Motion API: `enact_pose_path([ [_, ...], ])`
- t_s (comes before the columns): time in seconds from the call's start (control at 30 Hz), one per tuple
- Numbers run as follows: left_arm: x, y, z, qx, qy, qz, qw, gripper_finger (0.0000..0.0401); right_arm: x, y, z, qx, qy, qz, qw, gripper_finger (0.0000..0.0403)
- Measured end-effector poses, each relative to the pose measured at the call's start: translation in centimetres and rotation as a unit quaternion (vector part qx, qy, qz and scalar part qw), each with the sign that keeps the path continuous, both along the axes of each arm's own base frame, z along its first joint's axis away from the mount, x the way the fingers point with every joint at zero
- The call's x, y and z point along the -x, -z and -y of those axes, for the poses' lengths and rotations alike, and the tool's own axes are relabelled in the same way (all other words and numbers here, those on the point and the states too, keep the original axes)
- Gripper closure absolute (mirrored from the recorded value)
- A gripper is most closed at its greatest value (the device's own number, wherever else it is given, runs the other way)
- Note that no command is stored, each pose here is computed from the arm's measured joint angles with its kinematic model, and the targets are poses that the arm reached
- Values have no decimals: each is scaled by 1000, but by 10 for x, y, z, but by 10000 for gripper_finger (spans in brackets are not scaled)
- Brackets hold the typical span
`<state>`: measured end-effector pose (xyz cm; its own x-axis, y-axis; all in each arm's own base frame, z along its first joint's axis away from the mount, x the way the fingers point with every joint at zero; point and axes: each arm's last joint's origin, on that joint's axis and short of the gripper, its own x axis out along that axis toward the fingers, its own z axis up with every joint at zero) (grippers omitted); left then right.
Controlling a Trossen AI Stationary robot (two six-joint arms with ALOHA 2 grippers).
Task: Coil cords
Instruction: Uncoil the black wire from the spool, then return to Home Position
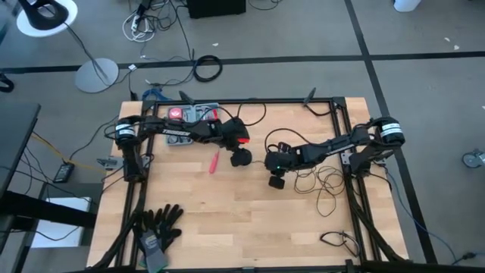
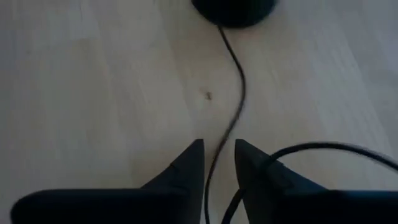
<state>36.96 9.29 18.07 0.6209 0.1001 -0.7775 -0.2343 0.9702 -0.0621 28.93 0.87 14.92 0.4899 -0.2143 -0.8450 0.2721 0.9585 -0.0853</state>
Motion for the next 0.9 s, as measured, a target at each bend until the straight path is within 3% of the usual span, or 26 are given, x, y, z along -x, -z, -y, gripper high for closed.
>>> enact_pose_path([
  [0.2, 9, -16, 2, -3, -2, -1, 1000, 162, -3, 5, 6, 3, 8, -3, 1000, 301],
  [0.53, 22, -31, 5, -1, 4, -12, 1000, 162, -2, 2, 13, -4, 29, 4, 1000, 311],
  [0.77, 27, -43, 9, -10, 27, 22, 999, 162, -8, -1, 12, -25, 55, 48, 997, 309],
  [0.9, 49, -44, 11, -16, 16, 61, 998, 162, -12, -4, 11, -47, 46, 72, 995, 310],
])
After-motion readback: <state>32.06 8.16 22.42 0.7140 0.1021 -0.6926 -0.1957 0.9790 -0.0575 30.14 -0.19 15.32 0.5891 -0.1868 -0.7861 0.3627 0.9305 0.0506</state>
